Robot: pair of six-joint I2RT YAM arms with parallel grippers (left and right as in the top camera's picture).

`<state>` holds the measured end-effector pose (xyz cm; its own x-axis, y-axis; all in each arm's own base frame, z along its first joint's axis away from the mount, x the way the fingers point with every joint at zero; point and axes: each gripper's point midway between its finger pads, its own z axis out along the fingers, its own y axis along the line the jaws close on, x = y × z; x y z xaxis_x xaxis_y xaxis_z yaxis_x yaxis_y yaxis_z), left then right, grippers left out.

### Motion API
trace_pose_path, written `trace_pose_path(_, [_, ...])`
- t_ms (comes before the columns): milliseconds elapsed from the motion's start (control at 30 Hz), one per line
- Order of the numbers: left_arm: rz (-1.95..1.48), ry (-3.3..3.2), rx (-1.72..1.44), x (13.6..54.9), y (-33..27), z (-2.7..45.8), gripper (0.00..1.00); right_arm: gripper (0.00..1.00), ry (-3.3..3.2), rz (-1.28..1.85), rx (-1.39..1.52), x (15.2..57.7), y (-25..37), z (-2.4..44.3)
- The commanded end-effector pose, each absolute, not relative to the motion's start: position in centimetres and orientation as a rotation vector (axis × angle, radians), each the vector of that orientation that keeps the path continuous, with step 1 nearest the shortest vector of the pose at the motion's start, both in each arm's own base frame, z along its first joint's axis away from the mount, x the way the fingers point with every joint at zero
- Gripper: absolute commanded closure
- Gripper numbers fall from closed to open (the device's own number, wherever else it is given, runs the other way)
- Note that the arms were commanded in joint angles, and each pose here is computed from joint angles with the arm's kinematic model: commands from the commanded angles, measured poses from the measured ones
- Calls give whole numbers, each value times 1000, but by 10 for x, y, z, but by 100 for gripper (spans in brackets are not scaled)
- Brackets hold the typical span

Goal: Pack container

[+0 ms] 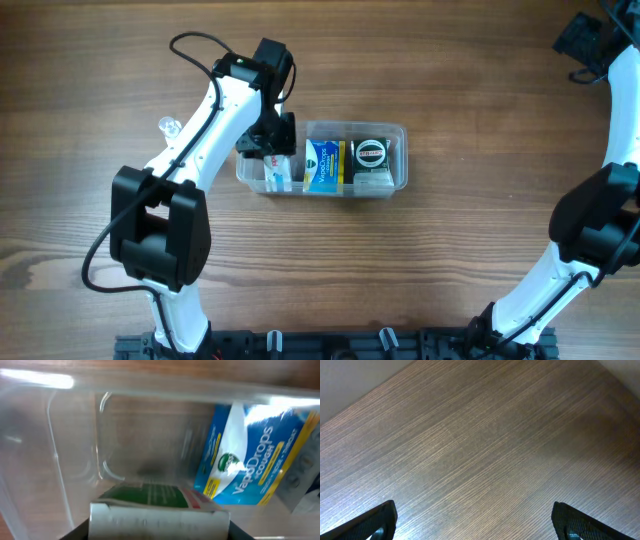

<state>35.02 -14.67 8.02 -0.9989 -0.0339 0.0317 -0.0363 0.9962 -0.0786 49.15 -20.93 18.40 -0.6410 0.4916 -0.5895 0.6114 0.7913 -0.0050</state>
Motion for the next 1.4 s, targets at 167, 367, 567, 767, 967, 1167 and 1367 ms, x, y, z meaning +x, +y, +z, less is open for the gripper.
trace_pose_path(167, [189,-3098,-9,342,-154,91,50,0,2397,-296,797,493,-211,186])
trace_pose_path(367, [181,-3088,-86,339,-153,91,51,0,2397,-296,797,493,-211,186])
trace_pose_path(567, [197,-3112,-92,345,-155,91,25,0,2397,-296,797,493,-211,186])
trace_pose_path(767, [239,-3174,-51,361,-160,92,0,0,2397,-296,797,493,-211,186])
trace_pose_path(967, [386,-3367,-38,411,-173,156,0,0,2397,-296,797,493,-211,186])
trace_pose_path(1167, [243,-3592,381,448,-87,248,0,0,2397,-296,797,493,-211,186])
trace_pose_path(1367, [33,-3292,913,396,38,234,0,0,2397,-296,797,493,-211,186])
